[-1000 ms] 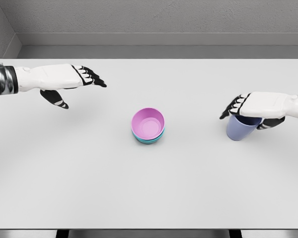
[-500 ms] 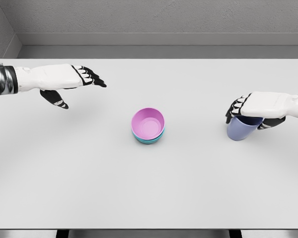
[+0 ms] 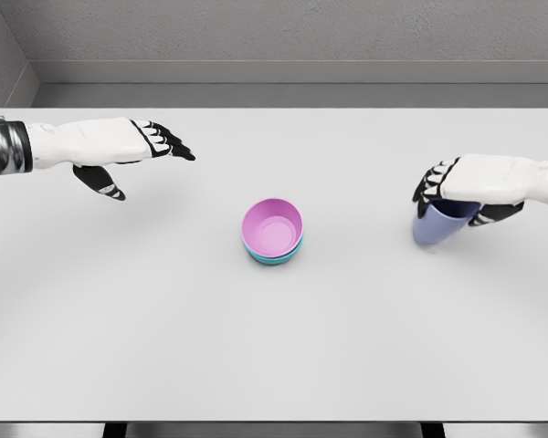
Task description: Stacking bowl and cup with both arms
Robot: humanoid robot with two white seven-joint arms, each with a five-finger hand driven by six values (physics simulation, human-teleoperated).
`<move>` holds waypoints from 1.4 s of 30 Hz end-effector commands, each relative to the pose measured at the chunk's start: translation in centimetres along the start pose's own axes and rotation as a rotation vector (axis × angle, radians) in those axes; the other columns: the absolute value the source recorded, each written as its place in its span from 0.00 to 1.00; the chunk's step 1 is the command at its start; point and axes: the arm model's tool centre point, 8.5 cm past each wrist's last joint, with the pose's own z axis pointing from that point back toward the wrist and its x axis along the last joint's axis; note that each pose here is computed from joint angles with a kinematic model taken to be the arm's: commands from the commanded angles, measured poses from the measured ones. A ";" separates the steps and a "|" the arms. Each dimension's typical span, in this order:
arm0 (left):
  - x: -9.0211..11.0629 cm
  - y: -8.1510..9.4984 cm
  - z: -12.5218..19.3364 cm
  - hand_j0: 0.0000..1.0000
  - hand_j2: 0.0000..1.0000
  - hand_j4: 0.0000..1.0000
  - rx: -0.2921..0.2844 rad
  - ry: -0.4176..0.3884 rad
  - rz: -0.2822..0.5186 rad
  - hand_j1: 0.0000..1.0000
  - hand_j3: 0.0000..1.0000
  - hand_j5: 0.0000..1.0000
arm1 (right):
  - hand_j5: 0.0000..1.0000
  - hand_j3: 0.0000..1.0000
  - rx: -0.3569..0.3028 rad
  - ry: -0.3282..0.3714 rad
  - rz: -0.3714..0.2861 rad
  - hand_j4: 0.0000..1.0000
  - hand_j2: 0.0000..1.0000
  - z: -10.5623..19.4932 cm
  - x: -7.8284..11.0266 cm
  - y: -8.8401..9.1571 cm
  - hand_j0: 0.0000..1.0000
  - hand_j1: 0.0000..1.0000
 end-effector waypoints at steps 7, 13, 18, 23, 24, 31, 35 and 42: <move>0.0 0.1 0.0 1.00 1.00 1.00 0.005 -0.002 0.004 1.00 1.00 1.00 | 0.58 0.58 -0.105 -0.054 -0.007 0.58 0.58 -1.6 0.8 -2.8 0.58 0.58; 0.1 0.1 -0.1 1.00 1.00 1.00 0.004 -0.002 0.004 1.00 1.00 1.00 | 0.58 0.58 -0.171 -0.109 -0.010 0.58 0.58 -2.4 1.7 -4.8 0.58 0.58; 0.1 0.0 -0.1 1.00 1.00 1.00 0.003 -0.003 0.006 1.00 1.00 1.00 | 0.59 0.59 -0.198 -0.137 0.019 0.59 0.59 -2.9 2.7 -6.2 0.59 0.59; 0.1 -0.1 -0.1 1.00 1.00 1.00 0.003 -0.003 0.008 1.00 1.00 1.00 | 0.59 0.59 -0.230 -0.191 0.084 0.59 0.59 -3.2 4.8 -8.2 0.59 0.59; 0.1 -0.1 -0.1 1.00 1.00 1.00 0.003 -0.003 0.008 1.00 1.00 1.00 | 0.59 0.59 -0.233 -0.203 0.093 0.59 0.59 -3.3 5.3 -8.4 0.59 0.59; 0.1 -0.1 -0.1 1.00 1.00 1.00 0.003 -0.003 0.008 1.00 1.00 1.00 | 0.60 0.60 -0.262 -0.254 0.164 0.60 0.60 -3.5 7.4 -10.3 0.60 0.60; 0.1 -0.1 -0.1 1.00 1.00 1.00 0.003 -0.003 0.008 1.00 1.00 1.00 | 0.60 0.60 -0.265 -0.263 0.175 0.60 0.60 -3.5 7.9 -10.5 0.60 0.60; 0.2 -0.2 -0.2 1.00 1.00 1.00 0.003 -0.006 0.008 1.00 1.00 1.00 | 0.60 0.60 -0.267 -0.337 0.216 0.60 0.60 -5.2 10.2 -11.5 0.60 0.60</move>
